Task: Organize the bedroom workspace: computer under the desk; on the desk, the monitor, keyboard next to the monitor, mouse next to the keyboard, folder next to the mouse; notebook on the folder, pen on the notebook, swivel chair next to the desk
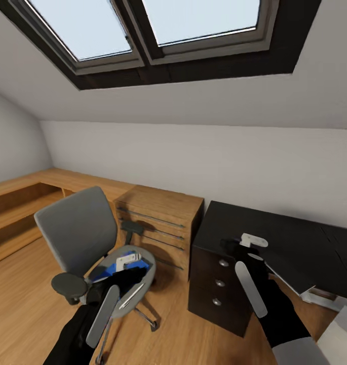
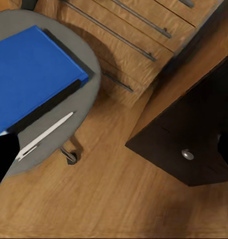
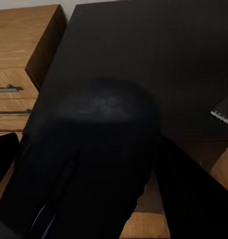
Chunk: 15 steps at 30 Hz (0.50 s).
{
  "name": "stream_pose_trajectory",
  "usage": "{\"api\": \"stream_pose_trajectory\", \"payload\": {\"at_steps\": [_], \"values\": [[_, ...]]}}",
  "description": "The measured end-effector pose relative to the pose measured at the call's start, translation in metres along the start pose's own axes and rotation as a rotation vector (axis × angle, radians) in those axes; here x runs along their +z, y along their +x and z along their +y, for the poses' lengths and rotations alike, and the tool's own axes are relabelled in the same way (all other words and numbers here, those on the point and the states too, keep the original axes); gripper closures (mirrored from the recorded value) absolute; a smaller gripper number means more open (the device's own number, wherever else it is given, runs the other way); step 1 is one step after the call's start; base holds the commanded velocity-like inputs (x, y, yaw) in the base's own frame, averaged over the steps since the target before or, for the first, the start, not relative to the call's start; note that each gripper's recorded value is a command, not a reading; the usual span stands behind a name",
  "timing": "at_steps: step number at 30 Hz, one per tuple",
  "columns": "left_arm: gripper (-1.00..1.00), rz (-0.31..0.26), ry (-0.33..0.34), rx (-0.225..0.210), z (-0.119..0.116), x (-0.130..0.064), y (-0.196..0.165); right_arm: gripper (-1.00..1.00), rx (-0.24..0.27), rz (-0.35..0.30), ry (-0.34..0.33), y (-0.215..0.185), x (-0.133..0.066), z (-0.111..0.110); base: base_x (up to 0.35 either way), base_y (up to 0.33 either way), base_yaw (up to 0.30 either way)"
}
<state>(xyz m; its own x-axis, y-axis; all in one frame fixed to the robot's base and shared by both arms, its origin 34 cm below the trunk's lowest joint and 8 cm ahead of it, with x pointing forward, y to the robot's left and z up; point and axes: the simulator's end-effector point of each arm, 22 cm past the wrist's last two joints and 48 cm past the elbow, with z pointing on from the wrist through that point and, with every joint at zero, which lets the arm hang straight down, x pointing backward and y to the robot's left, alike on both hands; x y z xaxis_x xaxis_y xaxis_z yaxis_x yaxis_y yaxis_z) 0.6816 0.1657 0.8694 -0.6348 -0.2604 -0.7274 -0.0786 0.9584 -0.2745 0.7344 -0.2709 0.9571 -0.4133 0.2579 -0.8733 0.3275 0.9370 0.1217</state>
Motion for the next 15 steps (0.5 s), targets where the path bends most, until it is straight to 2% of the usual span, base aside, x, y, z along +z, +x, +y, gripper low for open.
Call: {"api": "stream_pose_trajectory", "payload": {"at_steps": [4, 8, 9, 10, 11, 13, 14, 15], "values": [[-1.00, 0.092, -0.040, 0.004, 0.016, 0.012, 0.037, 1.00, 0.001, -0.002, 0.023, -0.004, -0.003, -0.004, -0.088, 0.000, -0.137], [-1.00, 0.223, -0.093, 0.007, 0.039, 0.026, 0.095, 1.00, 0.000, -0.002, 0.028, -0.004, -0.003, -0.005, -0.016, 0.000, -0.025], [-1.00, 0.262, -0.108, 0.007, 0.046, 0.028, 0.113, 1.00, 0.001, -0.001, 0.028, -0.004, -0.003, -0.005, -0.001, 0.000, -0.002], [-1.00, 0.347, -0.164, 0.011, 0.070, 0.034, 0.163, 1.00, 0.001, -0.001, 0.029, -0.004, -0.003, -0.005, 0.000, 0.000, 0.000], [-1.00, 0.391, -0.197, 0.017, 0.084, 0.034, 0.191, 1.00, 0.000, -0.001, 0.029, -0.004, -0.003, -0.006, 0.000, 0.000, 0.000], [-1.00, 0.396, -0.239, 0.031, 0.102, 0.035, 0.212, 1.00, 0.000, -0.001, 0.030, -0.004, -0.003, -0.006, 0.000, 0.000, -0.005], [-1.00, 0.234, -0.296, 0.056, 0.125, 0.044, 0.211, 1.00, 0.001, -0.002, 0.030, -0.004, -0.003, -0.006, 0.000, 0.000, -0.034], [-1.00, 0.307, -0.341, 0.062, 0.147, 0.034, 0.258, 1.00, 0.001, -0.002, 0.030, -0.004, -0.003, -0.006, 0.000, 0.000, -0.137]]}}
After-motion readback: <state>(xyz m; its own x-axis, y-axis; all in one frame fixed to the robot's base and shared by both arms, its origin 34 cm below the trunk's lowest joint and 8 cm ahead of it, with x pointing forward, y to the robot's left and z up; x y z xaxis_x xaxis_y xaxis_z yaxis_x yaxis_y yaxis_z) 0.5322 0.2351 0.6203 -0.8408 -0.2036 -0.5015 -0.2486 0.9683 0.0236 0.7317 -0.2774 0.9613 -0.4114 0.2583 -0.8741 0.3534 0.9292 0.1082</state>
